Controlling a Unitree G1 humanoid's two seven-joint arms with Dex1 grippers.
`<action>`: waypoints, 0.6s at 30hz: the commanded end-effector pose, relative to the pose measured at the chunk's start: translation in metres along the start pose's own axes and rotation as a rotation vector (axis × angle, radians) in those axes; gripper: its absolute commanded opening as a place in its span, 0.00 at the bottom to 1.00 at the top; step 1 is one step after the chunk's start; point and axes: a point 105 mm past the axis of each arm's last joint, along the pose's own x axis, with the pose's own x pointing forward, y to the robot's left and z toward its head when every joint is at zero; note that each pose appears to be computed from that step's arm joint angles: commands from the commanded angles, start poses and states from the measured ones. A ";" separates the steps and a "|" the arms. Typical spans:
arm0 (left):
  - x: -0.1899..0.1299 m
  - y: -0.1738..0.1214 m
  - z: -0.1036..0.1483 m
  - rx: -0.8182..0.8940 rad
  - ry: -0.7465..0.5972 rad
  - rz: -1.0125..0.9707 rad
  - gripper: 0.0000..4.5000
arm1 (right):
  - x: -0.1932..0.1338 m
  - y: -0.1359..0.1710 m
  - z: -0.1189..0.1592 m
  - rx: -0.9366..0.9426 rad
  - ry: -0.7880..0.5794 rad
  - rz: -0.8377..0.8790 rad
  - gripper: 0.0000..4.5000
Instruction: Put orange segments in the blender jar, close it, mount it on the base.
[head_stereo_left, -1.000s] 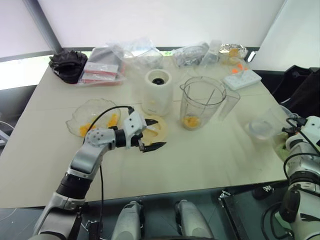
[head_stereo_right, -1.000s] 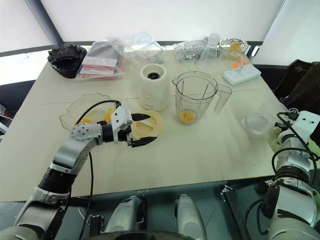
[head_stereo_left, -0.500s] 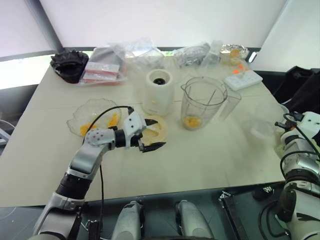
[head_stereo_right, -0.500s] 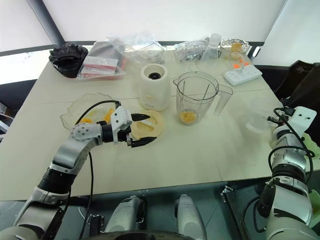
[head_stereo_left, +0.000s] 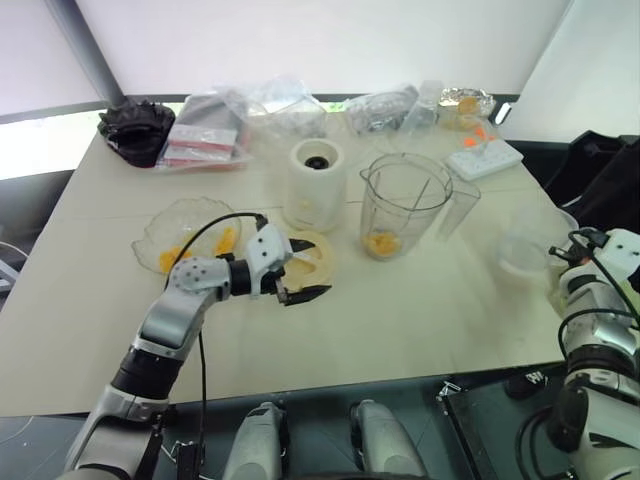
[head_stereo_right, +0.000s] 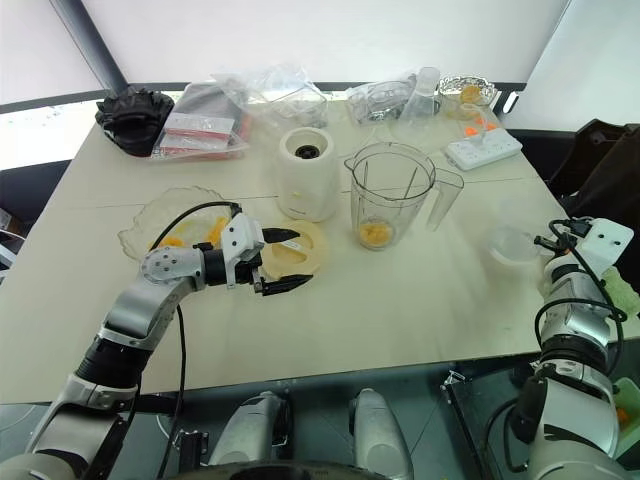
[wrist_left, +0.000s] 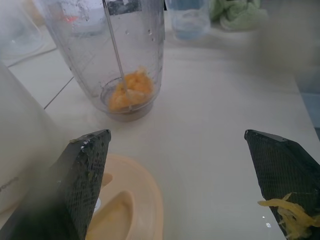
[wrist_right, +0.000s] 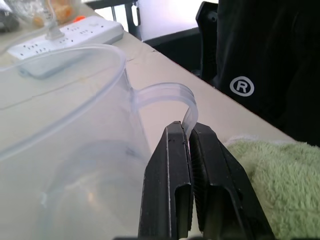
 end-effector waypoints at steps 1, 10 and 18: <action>0.001 -0.003 0.012 0.057 -0.028 -0.012 1.00 | -0.003 0.007 0.022 0.064 -0.090 0.027 0.02; 0.000 0.002 0.016 0.013 -0.067 0.011 1.00 | -0.018 0.025 0.053 0.169 -0.223 0.066 0.02; -0.006 0.009 0.017 -0.006 -0.073 0.028 1.00 | -0.025 0.029 0.069 0.207 -0.259 0.068 0.02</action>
